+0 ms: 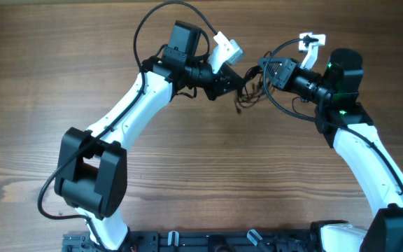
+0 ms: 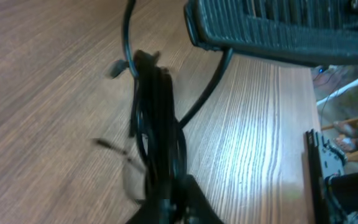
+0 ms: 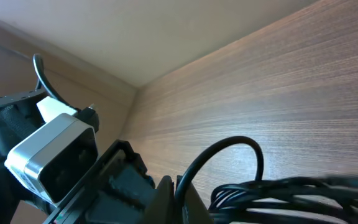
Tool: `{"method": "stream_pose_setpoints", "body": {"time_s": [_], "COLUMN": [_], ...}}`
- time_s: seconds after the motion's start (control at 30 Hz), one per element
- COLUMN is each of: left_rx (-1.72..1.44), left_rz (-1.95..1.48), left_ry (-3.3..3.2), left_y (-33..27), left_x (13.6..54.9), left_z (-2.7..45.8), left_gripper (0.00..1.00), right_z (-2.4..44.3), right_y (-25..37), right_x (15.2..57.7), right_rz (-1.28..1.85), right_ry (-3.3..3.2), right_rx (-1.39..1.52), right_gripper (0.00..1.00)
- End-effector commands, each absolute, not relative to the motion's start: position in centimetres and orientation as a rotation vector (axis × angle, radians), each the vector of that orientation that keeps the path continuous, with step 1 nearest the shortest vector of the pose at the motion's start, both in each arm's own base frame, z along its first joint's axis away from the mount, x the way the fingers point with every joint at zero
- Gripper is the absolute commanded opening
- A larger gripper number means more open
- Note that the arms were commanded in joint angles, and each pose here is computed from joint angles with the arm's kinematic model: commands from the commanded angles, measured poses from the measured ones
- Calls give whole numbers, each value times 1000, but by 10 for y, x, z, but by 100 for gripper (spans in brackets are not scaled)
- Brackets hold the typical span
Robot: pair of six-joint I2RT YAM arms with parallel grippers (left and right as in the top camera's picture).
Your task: Untangle cables
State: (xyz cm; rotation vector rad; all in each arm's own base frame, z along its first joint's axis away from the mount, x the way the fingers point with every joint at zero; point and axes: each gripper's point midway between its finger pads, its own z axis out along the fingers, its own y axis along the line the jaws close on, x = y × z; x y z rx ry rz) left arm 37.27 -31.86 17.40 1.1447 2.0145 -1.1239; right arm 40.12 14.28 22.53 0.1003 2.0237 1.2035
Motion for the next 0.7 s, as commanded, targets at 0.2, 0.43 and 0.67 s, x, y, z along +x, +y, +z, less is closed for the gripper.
{"method": "stream_pose_setpoints", "body": {"time_s": [0.2,0.43,0.67], "left_rx": [1128,1049,1041], "left_rz": [-1148,-1120,-1092], "left_ry": [2019,2000,1933], "left_y": [-319,-296,-289], "left_x": [374,385,380], "left_z": [178,207,241], "left_gripper": [4,4,4], "right_z": [208,132,101], "right_y": [133,73,28], "right_x": [405,394,373], "right_rz": [1133,681,341], "right_ry": [2077,2323,2400], "right_rx": [175,552,751], "right_gripper": [5,5,4]}}
